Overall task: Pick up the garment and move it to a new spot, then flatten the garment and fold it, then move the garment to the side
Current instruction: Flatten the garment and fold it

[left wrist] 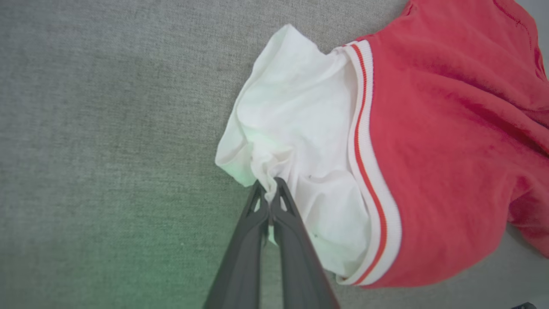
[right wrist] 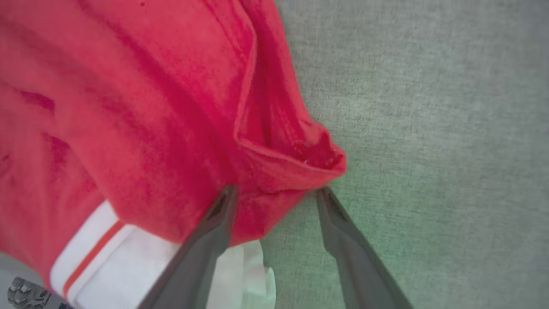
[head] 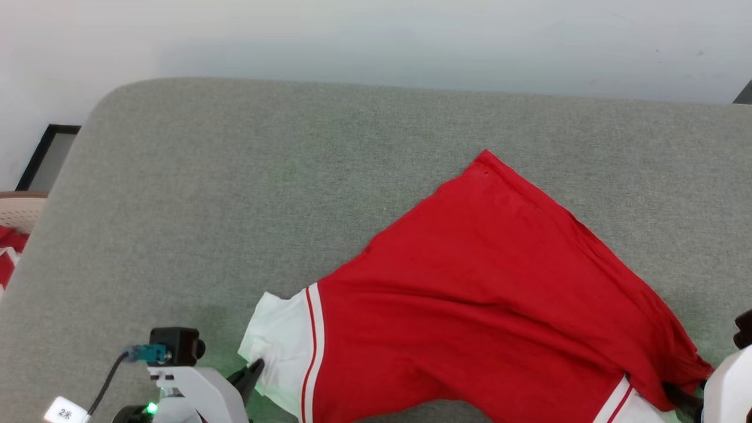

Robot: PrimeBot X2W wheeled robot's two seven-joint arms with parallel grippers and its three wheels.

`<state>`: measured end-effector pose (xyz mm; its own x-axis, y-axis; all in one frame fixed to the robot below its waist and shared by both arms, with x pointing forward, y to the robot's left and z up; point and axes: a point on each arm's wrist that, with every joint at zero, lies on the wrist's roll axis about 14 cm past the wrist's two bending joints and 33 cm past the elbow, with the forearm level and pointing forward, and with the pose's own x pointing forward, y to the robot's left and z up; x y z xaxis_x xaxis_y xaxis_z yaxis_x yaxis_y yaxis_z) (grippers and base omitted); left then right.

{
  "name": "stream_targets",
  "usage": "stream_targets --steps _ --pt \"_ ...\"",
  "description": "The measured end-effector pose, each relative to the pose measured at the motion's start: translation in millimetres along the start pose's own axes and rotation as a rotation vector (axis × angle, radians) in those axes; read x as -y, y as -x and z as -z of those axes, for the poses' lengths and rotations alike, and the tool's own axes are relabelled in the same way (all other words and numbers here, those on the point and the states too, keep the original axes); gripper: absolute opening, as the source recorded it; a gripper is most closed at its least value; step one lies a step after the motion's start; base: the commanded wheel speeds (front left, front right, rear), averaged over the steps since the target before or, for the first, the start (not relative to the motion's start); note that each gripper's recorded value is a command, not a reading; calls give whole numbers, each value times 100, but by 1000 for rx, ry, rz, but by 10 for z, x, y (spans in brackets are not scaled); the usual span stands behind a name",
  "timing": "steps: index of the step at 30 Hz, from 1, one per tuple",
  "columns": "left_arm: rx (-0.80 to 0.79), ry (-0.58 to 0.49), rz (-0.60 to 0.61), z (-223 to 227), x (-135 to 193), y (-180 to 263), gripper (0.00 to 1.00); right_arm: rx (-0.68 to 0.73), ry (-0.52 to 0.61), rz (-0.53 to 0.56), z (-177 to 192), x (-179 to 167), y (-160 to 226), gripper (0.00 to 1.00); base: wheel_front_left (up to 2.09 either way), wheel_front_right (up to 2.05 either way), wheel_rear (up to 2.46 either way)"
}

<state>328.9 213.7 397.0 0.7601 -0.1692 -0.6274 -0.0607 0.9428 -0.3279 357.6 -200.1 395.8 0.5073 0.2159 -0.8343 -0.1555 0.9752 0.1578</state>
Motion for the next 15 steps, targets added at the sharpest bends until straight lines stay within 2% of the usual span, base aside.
stream_targets --steps 7,11,12,13,15 --pt "1 11 2 -1 22 6 0 96 86 -34 -409 -176 317 100 0 0 0" --pt "-1 17 9 8 53 -4 0 280 142 -86 -992 -411 464 100 0 0 0" --pt "-1 17 9 8 53 -4 0 280 142 -86 -992 -411 464 100 0 0 0" --pt "2 16 14 -11 74 -20 0 339 182 -114 -1223 -541 462 100 0 0 0" --pt "6 15 21 -34 101 -42 0 382 206 -152 -1430 -693 406 100 0 0 0"
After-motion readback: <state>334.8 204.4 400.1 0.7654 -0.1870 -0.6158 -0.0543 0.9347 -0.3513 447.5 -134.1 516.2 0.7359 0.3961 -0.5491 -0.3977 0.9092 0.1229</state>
